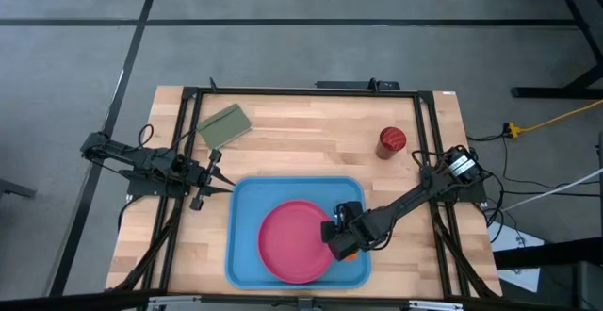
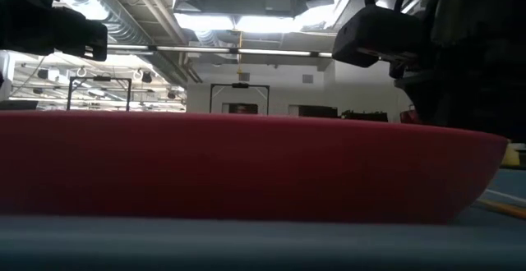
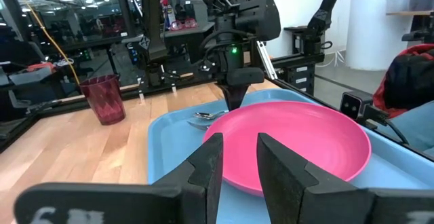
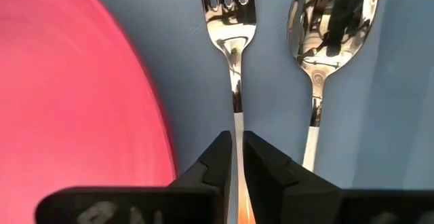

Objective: Pick and place plate/cup/fork/spoon on tray
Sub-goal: Put the orange fork on the blue serving tray to the right of the red plate

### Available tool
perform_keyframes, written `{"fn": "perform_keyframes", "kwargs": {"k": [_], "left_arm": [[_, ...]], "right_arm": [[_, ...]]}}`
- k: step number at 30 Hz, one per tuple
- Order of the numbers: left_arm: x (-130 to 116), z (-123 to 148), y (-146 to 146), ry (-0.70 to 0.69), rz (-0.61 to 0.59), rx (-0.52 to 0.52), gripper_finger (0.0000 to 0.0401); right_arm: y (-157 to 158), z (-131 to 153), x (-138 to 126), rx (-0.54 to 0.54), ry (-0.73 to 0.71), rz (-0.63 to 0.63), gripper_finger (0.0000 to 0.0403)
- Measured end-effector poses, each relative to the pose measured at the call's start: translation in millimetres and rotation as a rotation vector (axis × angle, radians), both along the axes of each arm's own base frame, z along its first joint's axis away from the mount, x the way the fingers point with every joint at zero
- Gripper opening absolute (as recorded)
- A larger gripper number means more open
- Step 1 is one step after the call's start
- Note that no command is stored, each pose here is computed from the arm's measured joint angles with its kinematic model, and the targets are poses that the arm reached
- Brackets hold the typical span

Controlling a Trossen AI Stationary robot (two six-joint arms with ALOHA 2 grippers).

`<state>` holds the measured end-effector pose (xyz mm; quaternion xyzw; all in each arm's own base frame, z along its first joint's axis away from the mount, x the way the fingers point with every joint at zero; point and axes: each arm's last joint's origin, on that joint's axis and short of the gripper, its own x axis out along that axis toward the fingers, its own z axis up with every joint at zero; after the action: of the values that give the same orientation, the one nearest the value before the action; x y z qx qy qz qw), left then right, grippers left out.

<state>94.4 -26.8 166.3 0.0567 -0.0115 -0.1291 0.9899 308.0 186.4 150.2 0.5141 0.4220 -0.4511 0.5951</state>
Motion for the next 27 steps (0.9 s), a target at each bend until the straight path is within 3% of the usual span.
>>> {"fn": "perform_keyframes", "kwargs": {"k": [27], "left_arm": [[0.0, 0.0, 0.0, 0.0, 0.0, 0.0, 0.0083]], "right_arm": [[22.4, 0.2, -13.4, 0.069, 0.014, -0.002, 0.0044]]}}
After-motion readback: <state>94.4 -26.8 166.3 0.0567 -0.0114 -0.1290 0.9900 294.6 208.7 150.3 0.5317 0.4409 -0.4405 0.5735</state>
